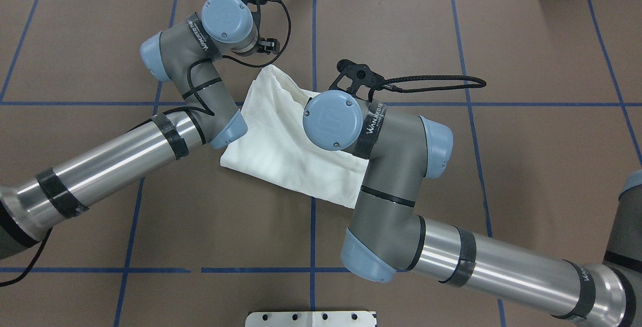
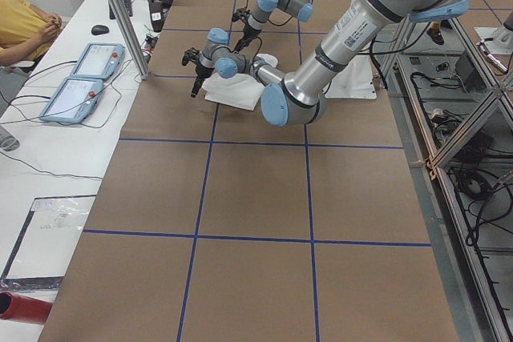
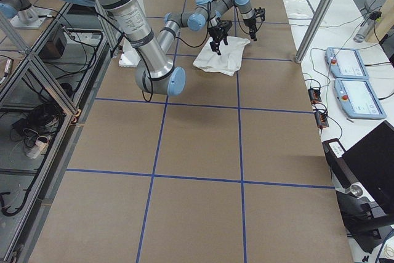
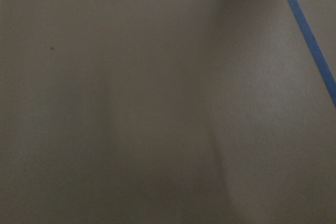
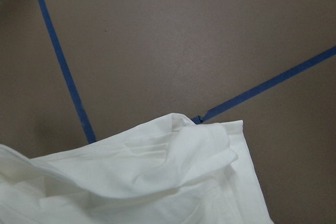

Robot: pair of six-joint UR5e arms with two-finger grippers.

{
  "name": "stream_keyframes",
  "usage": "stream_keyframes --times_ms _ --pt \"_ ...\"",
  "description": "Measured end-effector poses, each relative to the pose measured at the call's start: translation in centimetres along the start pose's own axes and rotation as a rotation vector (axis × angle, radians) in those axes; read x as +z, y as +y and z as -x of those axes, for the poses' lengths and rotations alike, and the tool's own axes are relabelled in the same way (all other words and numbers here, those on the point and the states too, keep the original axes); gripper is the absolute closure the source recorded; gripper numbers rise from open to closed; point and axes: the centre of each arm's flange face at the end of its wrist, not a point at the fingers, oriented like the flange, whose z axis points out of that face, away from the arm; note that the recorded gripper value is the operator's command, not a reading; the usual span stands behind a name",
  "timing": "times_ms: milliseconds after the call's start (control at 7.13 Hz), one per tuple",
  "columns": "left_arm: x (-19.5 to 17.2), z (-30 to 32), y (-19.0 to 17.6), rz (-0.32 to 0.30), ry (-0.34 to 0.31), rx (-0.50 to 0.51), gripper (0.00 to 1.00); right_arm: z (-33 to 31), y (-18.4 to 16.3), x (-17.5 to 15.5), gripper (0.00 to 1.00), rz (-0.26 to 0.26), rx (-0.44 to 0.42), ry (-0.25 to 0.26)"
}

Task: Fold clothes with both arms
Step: 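Release and raise the left gripper away while the right gripper presses the fold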

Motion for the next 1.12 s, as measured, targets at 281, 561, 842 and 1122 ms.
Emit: stream_keyframes --times_ms 281,561,842,1122 --pt "-2.6 8.1 -3.5 0.012 0.071 0.161 0.0 1.5 0.9 1.5 0.04 0.002 0.021 -0.023" --pt "-3.5 13.0 -2.2 0.0 0.117 0.231 0.0 4.0 3.0 4.8 0.08 -0.027 0.019 0.016" --pt "-3.5 14.0 -1.7 -0.002 0.124 0.236 0.0 4.0 4.6 6.6 0.23 -0.049 -0.003 0.047" --pt "-3.4 14.3 -1.5 0.0 0.122 0.233 0.0 2.9 2.9 9.9 0.31 -0.091 -0.043 0.113"
